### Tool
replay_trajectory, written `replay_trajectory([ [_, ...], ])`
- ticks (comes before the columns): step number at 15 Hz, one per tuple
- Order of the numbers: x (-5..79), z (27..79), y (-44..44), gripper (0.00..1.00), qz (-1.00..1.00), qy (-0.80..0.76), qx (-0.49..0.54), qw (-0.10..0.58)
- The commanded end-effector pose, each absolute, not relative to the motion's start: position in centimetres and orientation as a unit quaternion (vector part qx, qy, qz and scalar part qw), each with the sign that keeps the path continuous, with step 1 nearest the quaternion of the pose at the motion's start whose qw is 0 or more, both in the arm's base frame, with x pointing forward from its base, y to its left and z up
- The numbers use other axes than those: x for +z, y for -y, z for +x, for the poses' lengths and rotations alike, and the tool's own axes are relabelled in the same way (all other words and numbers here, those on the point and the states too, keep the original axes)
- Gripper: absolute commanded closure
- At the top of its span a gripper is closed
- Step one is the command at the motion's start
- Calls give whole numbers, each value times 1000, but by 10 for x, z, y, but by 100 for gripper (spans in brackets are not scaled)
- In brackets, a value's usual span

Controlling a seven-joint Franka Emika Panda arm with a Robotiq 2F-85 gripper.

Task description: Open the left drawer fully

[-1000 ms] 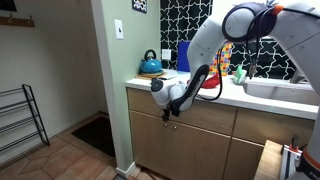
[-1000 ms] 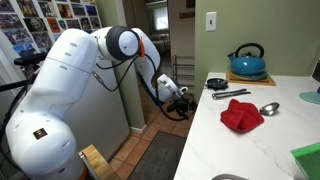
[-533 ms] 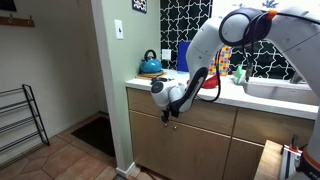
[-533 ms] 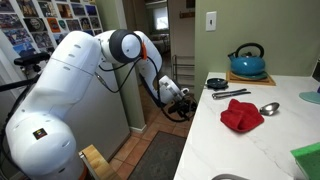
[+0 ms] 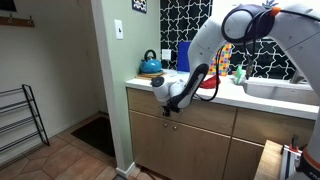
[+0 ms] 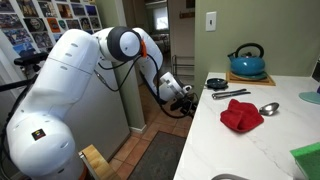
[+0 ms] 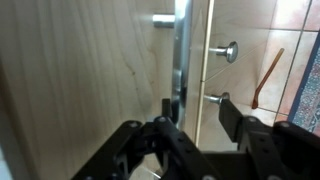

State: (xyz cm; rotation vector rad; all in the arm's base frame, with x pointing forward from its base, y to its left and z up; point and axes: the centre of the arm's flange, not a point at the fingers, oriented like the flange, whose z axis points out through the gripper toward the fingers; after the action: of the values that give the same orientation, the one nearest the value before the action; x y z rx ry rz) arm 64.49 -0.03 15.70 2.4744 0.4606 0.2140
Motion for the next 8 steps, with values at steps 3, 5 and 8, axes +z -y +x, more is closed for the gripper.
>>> replay_trajectory([
  [3, 169, 628, -30, 92, 944, -205, 40, 257],
  [5, 174, 624, -36, 100, 943, -212, 32, 254],
  [8, 175, 622, -48, 96, 946, -216, 24, 239],
])
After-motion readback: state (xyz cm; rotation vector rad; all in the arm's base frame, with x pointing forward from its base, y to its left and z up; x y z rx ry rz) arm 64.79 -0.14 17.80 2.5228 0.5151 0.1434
